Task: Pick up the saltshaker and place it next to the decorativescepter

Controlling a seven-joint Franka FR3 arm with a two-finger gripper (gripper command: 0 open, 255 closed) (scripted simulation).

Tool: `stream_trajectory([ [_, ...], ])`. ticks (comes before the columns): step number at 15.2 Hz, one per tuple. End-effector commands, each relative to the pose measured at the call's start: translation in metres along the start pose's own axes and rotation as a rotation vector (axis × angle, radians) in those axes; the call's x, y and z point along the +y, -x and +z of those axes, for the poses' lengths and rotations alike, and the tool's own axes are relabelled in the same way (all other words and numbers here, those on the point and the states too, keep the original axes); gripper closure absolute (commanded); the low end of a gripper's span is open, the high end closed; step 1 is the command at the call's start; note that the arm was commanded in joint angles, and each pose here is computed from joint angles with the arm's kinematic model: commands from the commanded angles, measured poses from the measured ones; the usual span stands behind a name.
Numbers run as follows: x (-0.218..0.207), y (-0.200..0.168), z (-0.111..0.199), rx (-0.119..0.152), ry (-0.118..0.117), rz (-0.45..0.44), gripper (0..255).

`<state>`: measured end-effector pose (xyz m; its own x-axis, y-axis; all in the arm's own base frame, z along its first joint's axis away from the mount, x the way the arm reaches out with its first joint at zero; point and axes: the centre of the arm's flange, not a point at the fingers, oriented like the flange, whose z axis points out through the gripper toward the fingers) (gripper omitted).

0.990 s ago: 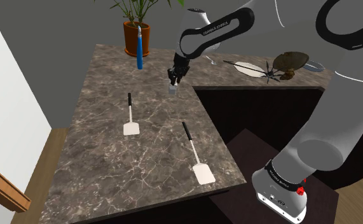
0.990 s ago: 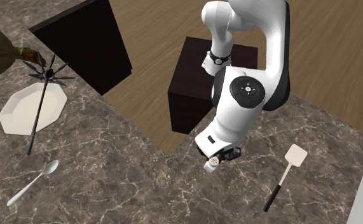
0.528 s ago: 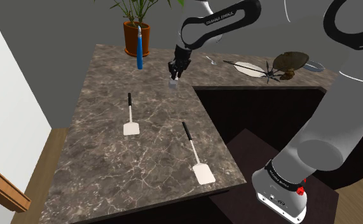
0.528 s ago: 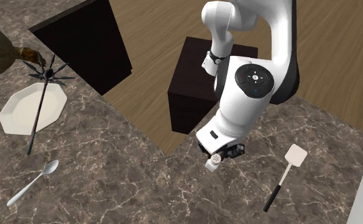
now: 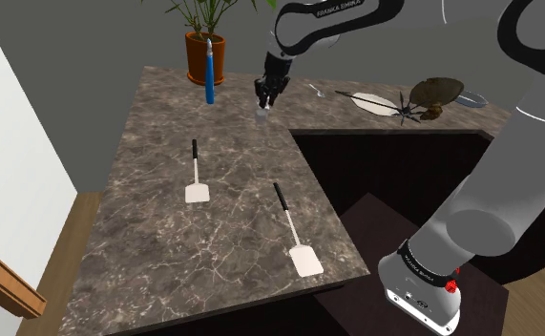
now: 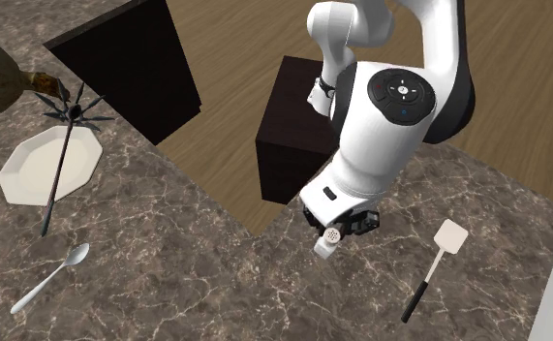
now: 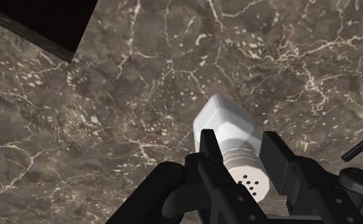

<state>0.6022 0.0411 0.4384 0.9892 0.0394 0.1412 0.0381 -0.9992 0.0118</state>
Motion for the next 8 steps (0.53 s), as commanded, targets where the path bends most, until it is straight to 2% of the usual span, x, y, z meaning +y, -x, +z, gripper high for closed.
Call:
stream_trajectory([
  [1, -0.001, -0.001, -0.010, 0.000, 0.000, 0.000, 255],
  [8, 0.000, -0.006, -0.047, 0.000, 0.000, 0.000, 255],
])
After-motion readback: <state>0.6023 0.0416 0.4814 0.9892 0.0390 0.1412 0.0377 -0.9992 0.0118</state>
